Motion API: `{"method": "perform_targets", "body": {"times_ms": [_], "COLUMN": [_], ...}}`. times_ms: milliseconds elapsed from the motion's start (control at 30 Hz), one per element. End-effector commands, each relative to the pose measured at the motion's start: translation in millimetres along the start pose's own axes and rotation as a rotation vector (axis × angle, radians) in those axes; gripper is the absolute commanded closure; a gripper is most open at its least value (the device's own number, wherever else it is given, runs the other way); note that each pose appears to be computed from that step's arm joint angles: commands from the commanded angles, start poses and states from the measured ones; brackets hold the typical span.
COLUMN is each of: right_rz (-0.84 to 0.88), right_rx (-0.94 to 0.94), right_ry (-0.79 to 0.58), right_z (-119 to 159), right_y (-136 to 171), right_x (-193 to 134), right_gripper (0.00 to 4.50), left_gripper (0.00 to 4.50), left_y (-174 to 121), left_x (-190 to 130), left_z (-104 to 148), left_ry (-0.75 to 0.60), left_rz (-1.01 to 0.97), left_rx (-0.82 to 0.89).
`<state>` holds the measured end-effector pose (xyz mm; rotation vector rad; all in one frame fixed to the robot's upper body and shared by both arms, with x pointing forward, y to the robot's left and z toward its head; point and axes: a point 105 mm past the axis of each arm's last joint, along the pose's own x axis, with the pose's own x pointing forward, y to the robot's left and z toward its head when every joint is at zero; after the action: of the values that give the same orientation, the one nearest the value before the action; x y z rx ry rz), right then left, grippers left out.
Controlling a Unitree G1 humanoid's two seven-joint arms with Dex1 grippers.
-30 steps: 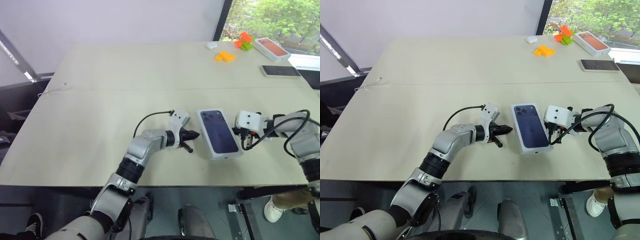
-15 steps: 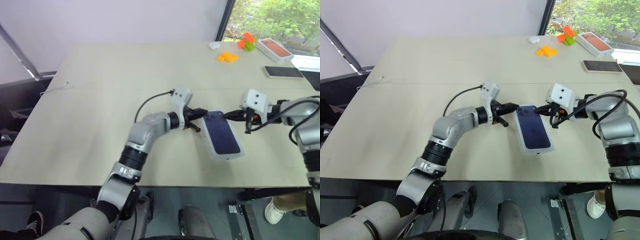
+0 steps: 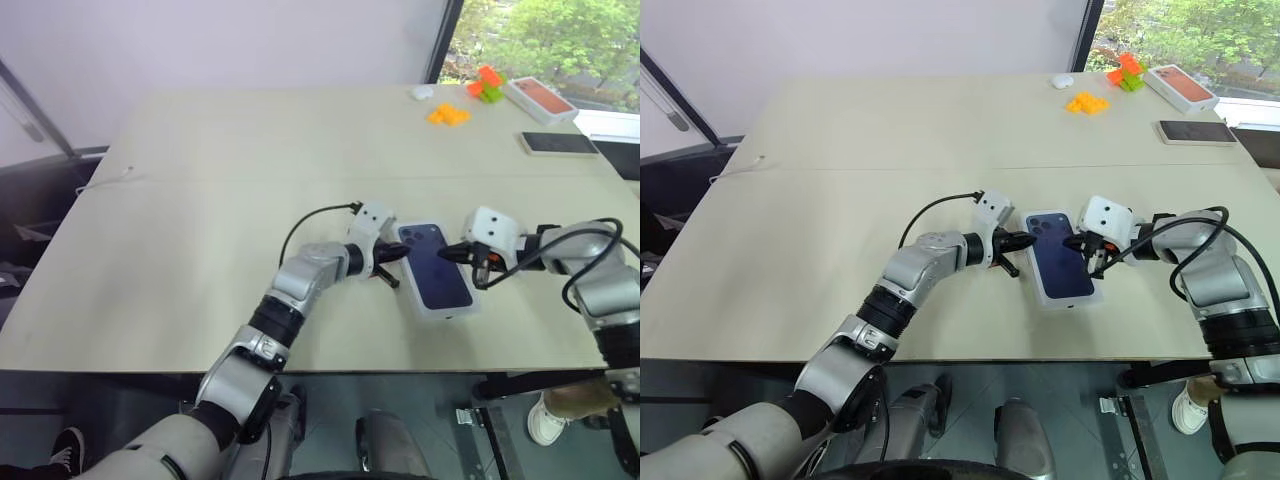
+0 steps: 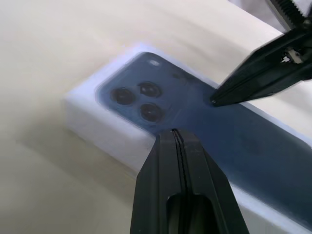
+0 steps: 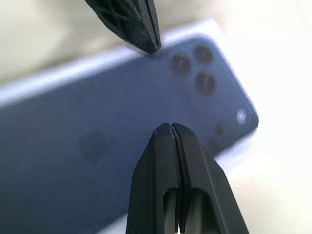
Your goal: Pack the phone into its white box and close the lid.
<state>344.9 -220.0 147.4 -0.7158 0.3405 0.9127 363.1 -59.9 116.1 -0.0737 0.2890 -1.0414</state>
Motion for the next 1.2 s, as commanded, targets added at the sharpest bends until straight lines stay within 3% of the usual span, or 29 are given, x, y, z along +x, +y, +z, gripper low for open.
{"method": "perform_targets", "body": {"times_ms": [33,200,233,300,367,500,567,700,1200], "right_rz": [-0.094,-0.081,-0.078,-0.036,-0.017,-0.04,-0.038,-0.036,-0.001], "right_rx": [0.022,0.097,0.12,0.117,0.093,0.049,0.041,0.042,0.1], "right_ry": [-0.13,-0.236,-0.248,-0.242,-0.243,-0.245,-0.242,-0.204,-0.19], "right_z": [32.1,50.6,51.7,50.0,47.7,39.2,35.7,26.3,14.9], "right_y": [-25.3,-28.2,-28.9,-22.9,-18.3,-19.9,-19.9,-23.2,-21.8], "right_x": [-12.4,-12.6,-12.7,-13.3,-14.2,-19.3,-22.7,-36.9,-76.1], "right_gripper": [4.47,4.47,4.23,3.65,2.74,0.6,0.03,0.03,0.03], "left_gripper": [4.5,4.5,4.25,3.67,2.78,0.63,0.05,0.05,0.05], "left_y": [8.9,33.4,37.3,45.1,57.4,77.4,81.3,80.8,66.8], "left_x": [-17.8,-60.6,-70.4,-91.2,-115.2,-163.4,-179.3,-227.5,-303.9], "left_z": [30.6,43.6,44.4,44.8,49.2,44.7,43.7,31.3,-11.5], "left_ry": [-0.109,-0.147,-0.148,-0.141,-0.155,-0.117,-0.112,-0.075,0.046], "left_rz": [0.015,0.066,0.068,0.07,0.108,0.147,0.154,0.162,0.269], "left_rx": [0.004,0.04,0.047,0.094,0.156,0.208,0.209,0.197,0.161]}}
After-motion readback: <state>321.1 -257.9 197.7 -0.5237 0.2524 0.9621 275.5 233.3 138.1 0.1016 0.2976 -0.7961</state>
